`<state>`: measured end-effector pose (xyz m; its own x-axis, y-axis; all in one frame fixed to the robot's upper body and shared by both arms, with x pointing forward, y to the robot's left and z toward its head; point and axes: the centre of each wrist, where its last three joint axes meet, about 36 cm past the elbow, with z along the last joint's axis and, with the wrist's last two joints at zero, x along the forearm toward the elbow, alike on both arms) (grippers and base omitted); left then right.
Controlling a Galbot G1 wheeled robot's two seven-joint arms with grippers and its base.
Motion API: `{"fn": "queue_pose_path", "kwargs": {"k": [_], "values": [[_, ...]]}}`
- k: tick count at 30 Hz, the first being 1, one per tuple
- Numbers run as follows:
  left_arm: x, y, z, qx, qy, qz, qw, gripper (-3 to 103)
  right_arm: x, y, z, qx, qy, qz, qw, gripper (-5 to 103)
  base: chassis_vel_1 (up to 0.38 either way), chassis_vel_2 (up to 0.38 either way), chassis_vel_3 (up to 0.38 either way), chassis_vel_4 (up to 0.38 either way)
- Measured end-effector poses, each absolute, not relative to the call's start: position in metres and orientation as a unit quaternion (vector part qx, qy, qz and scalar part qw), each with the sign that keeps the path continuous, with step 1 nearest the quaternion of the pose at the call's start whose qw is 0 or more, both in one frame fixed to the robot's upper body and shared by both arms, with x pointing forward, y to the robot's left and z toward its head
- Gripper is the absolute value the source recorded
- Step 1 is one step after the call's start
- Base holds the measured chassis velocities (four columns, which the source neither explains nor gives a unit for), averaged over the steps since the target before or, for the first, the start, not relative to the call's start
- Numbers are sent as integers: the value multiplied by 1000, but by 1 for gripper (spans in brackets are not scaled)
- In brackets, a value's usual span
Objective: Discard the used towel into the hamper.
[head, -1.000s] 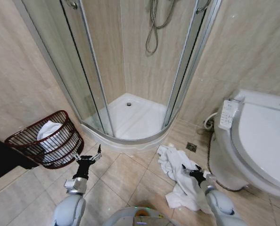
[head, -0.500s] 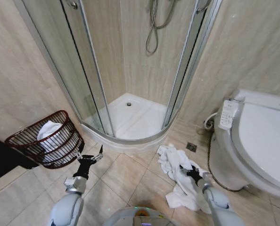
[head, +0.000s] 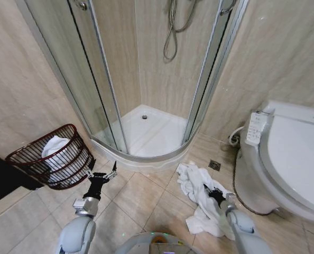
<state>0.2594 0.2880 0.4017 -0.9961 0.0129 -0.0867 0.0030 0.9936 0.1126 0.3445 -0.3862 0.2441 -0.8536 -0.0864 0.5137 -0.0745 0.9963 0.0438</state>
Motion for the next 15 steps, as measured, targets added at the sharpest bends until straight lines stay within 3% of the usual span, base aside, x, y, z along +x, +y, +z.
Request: {"fn": "queue_pose_path", "kwargs": {"k": [2,3,6,15], "values": [[260,288,401,4,997,56,45,100,345,-385,244,39,-964,-9,264,19,0,0,0,0],[260,288,400,4,997,56,46,100,346,-384,244,36,-965,-6,258,9,0,0,0,0],[261,288,399,3,997,56,49,100,348,-384,248,27,-971,4,239,2,0,0,0,0],[263,287,389,1,997,50,50,100,347,-370,295,-8,-989,42,143,2,0,0,0,0]]}}
